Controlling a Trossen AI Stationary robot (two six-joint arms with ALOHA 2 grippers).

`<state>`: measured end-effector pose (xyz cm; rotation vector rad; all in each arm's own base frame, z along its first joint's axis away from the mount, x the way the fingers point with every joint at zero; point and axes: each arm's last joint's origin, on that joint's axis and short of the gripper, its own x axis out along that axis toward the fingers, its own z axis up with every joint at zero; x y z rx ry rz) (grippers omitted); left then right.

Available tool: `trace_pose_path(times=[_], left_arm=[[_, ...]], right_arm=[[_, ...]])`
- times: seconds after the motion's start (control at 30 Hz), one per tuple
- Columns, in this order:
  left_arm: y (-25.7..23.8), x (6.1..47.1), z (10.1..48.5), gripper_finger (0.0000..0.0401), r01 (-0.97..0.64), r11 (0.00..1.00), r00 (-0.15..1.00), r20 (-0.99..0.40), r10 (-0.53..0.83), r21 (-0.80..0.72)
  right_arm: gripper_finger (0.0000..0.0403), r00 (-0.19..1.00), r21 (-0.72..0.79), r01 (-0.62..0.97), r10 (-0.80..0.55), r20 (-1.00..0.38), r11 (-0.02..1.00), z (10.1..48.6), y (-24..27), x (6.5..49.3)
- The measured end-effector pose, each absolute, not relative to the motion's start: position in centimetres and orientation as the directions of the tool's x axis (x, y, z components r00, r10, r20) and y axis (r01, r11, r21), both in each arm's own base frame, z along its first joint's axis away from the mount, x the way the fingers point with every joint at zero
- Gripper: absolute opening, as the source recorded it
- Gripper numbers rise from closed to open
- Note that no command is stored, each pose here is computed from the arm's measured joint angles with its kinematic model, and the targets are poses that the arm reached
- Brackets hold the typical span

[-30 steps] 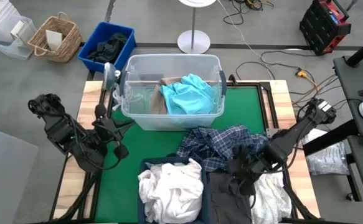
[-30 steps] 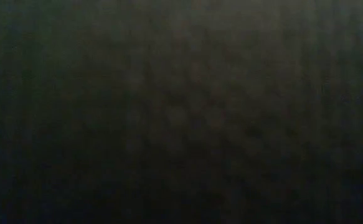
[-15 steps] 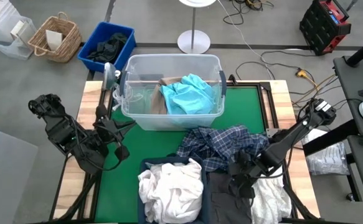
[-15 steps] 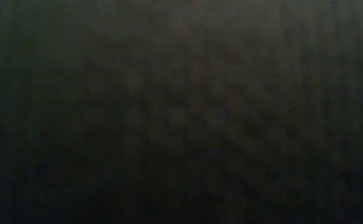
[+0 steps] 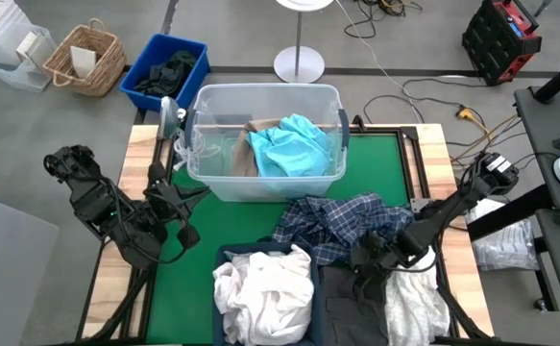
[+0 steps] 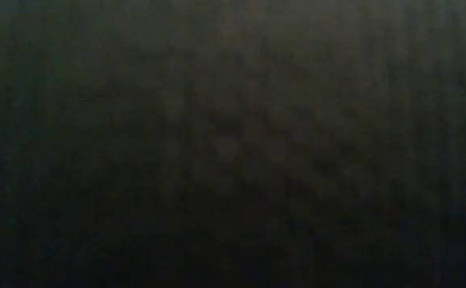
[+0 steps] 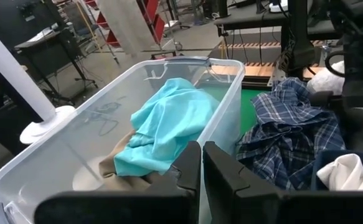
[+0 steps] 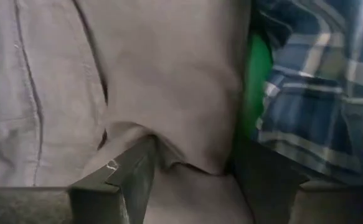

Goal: Sort clothes
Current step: Put the gray shorts into the transparent laundry bin

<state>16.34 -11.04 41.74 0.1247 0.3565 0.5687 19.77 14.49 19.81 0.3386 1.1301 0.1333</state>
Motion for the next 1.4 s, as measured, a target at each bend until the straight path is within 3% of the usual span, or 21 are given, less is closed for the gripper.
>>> trace_pose_path(times=[0.27, 0.5, 0.77, 1.03, 1.4], left_arm=[[-11.1, 16.4, 41.8, 0.0, -0.507, 0.839, 0.787, -0.291, 0.544, 0.197], [-11.1, 16.5, 41.9, 0.0, -0.508, 0.84, 0.789, -0.289, 0.542, 0.188], [-11.4, 16.7, 42.1, 0.0, -0.507, 0.847, 0.8, -0.277, 0.532, 0.161], [-11.5, 16.9, 42.3, 0.0, -0.501, 0.851, 0.808, -0.267, 0.525, 0.156], [-11.7, 17.2, 43.4, 0.0, -0.597, 0.793, 0.781, -0.141, 0.609, 0.121]], right_arm=[[0.0147, 0.405, 0.317, 0.062, 0.266, -0.875, 0.946, 17.8, 14.4, 19.7], [0.0024, 0.383, 0.292, 0.05, 0.251, -0.889, 0.955, 16.8, 14.7, 20.1], [0.0011, 0.398, 0.298, 0.058, 0.252, -0.882, 0.953, 20.6, 14.6, 19.9], [0.001, 0.461, 0.129, 0.078, 0.079, -0.884, 0.989, 27.4, 13.8, 19.7], [0.0009, 0.708, -0.055, 0.126, -0.129, -0.695, 0.991, 37.3, 12.8, 19.9]])
